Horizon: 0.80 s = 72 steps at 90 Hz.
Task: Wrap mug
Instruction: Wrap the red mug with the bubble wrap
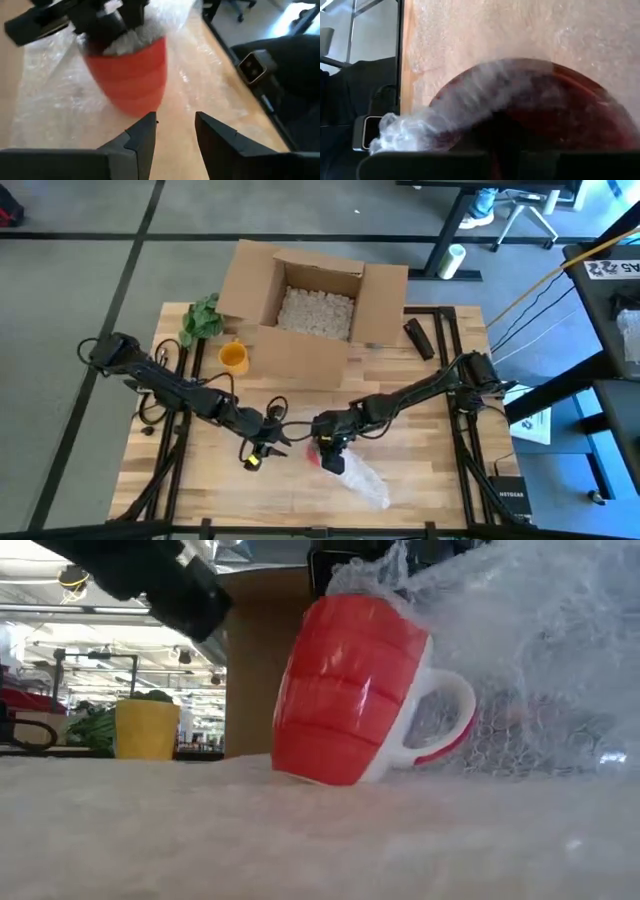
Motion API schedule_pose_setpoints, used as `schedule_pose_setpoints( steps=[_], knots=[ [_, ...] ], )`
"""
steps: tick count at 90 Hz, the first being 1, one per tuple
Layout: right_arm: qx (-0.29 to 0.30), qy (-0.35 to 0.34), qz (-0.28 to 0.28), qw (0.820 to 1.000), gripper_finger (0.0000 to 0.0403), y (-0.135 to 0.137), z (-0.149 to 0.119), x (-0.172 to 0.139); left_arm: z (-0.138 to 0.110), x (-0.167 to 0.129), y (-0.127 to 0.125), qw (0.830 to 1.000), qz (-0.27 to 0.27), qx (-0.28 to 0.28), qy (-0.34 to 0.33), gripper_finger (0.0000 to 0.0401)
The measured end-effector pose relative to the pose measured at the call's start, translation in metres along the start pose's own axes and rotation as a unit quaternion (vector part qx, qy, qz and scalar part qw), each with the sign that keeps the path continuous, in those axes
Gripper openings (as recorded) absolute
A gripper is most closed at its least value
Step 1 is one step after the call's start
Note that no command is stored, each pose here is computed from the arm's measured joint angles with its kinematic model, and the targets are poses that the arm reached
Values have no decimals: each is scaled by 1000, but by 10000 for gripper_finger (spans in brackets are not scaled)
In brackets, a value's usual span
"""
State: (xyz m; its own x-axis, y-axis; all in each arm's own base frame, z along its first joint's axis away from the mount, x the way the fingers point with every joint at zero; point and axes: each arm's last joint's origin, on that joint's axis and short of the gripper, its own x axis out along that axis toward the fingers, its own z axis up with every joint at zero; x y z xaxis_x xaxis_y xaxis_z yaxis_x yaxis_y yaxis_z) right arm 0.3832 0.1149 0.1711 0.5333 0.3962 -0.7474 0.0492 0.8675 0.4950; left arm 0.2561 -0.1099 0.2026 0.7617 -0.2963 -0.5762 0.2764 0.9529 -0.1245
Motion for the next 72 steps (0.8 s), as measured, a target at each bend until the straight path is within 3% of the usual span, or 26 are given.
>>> schedule_pose_setpoints(
  steps=[24,35,50,61,72],
  knots=[
    [3,7,-5,1000,0,-1,-2,1,-27,9,-13,999,25,-20,-8,121],
    [1,0,-2,1000,0,0,0,1,-42,26,-12,998,19,-23,-48,121],
    [1,-8,4,1000,0,0,1,1,-61,59,0,999,-1,-32,-33,121],
    [2,-9,5,1000,0,1,2,1,-56,77,13,998,-26,-49,-17,121],
    [2,-6,9,1000,0,1,1,0,-41,84,23,998,-22,-19,-51,121]
  ],
)
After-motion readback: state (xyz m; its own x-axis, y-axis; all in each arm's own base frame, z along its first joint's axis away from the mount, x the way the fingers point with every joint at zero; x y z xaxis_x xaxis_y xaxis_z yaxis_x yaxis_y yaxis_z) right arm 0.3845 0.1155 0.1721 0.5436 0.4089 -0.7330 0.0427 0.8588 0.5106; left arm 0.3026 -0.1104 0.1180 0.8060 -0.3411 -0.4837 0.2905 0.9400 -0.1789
